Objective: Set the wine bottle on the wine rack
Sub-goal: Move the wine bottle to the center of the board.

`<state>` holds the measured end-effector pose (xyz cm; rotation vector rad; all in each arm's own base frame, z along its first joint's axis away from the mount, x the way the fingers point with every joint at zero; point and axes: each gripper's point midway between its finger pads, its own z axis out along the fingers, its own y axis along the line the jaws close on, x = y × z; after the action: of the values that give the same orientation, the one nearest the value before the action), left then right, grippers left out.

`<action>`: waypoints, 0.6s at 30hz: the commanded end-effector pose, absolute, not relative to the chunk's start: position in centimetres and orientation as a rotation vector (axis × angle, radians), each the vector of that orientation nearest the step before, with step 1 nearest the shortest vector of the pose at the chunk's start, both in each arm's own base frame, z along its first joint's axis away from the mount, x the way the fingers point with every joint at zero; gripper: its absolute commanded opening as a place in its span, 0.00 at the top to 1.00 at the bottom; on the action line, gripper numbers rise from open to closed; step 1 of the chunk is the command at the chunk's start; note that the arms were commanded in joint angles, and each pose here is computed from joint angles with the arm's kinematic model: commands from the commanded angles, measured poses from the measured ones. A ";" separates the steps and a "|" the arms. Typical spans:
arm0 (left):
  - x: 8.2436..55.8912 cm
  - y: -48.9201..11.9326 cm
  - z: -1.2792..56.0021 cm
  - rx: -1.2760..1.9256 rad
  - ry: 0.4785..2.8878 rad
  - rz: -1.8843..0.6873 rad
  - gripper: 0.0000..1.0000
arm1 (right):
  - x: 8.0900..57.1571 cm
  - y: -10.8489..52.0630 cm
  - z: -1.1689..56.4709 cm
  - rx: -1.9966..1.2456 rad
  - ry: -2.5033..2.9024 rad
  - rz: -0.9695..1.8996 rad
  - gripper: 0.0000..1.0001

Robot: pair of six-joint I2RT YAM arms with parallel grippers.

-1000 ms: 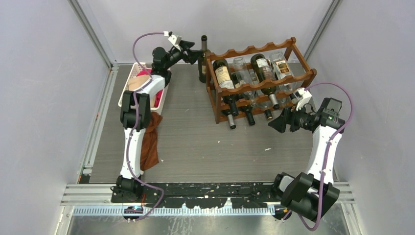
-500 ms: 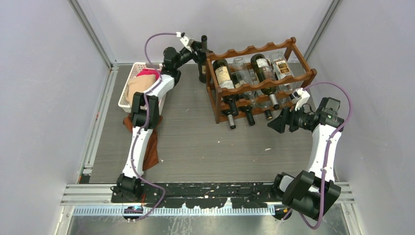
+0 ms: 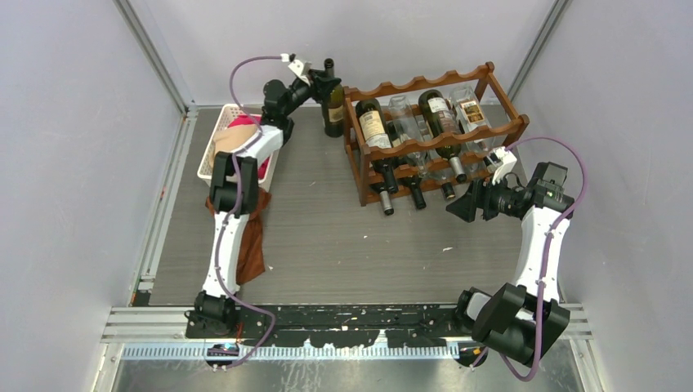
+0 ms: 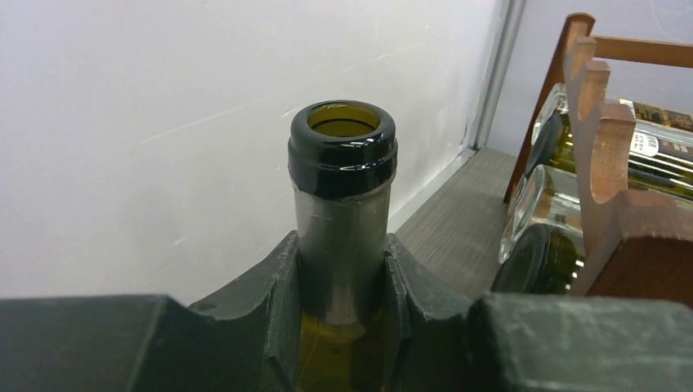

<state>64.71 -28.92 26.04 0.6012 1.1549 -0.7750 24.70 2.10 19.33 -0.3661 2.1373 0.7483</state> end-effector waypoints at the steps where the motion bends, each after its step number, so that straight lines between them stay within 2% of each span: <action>1: 62.3 -23.6 36.4 0.564 0.982 -0.664 1.00 | 25.0 2.5 20.6 -0.414 2.089 0.745 0.20; 9: 54.3 -22.4 38.1 0.672 1.101 -0.739 1.00 | 24.9 3.1 20.6 -0.445 2.088 0.745 0.20; 13: 48.0 -22.1 37.3 0.724 1.141 -0.790 1.00 | 24.8 3.6 20.6 -0.471 2.087 0.752 0.20; 18: 37.6 -23.5 38.0 0.815 1.103 -0.857 1.00 | 24.6 4.3 20.6 -0.508 2.086 0.767 0.20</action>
<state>46.28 -21.65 31.26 0.6595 1.3474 -0.8423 24.45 3.71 19.30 -0.4432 2.1345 0.7832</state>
